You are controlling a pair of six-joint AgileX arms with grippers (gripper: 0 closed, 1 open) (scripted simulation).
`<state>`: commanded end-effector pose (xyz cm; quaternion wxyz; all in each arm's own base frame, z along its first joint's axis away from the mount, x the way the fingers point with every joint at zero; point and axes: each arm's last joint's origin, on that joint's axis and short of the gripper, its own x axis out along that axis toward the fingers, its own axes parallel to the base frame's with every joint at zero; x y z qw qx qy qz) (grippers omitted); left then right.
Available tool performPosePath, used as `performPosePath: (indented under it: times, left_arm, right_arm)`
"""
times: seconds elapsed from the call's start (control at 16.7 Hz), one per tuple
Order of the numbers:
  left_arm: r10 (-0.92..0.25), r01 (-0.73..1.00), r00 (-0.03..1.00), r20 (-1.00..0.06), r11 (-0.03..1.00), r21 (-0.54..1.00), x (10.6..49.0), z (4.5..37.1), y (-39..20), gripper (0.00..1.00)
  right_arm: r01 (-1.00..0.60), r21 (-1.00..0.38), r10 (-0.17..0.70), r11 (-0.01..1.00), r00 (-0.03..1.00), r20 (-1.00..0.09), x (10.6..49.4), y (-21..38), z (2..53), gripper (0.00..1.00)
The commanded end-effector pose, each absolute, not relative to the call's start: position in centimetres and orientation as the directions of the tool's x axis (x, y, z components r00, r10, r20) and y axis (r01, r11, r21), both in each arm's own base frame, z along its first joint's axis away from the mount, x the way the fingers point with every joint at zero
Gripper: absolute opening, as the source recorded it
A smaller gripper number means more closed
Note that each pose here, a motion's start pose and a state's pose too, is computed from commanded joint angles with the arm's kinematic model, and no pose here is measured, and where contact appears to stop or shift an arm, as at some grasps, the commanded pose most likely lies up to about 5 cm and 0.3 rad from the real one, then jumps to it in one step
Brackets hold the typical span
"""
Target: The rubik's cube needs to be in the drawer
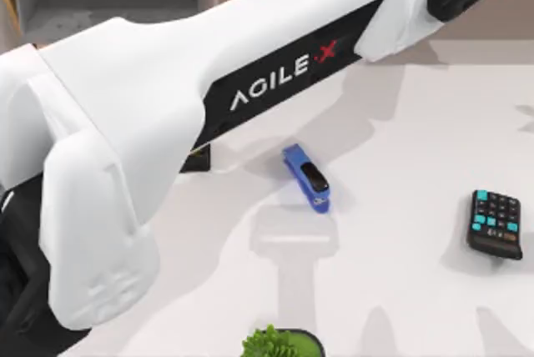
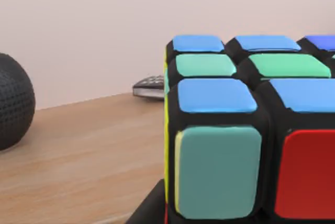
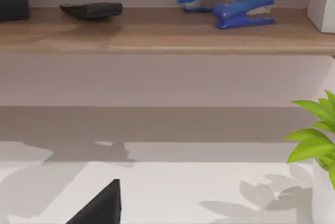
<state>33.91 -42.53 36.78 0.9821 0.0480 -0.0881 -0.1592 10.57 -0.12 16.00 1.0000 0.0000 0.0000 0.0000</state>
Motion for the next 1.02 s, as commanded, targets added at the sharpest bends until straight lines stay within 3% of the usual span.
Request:
performPosePath:
  times: [0.3,0.48,0.72,1.02]
  left_arm:
    - [-0.226,0.154,0.937,0.265,0.952,0.265,35.7,50.7,-28.6,0.0]
    - [-0.115,0.013,0.961,0.252,0.927,0.374,35.8,55.4,-18.5,0.0]
    - [0.045,-0.081,0.996,0.083,0.856,0.51,35.7,56.5,-7.6,0.0]
    - [0.221,-0.01,0.921,-0.321,0.837,0.547,37.1,51.9,2.2,0.0]
  right_arm:
    - [0.0,0.0,0.0,1.0,1.0,0.0,10.6,-0.1,16.0,1.0]
    - [0.0,0.0,0.0,1.0,1.0,0.0,10.6,-0.1,16.0,1.0]
    - [0.0,0.0,0.0,1.0,1.0,0.0,10.6,-0.1,16.0,1.0]
    - [0.0,0.0,0.0,1.0,1.0,0.0,10.6,-0.1,16.0,1.0]
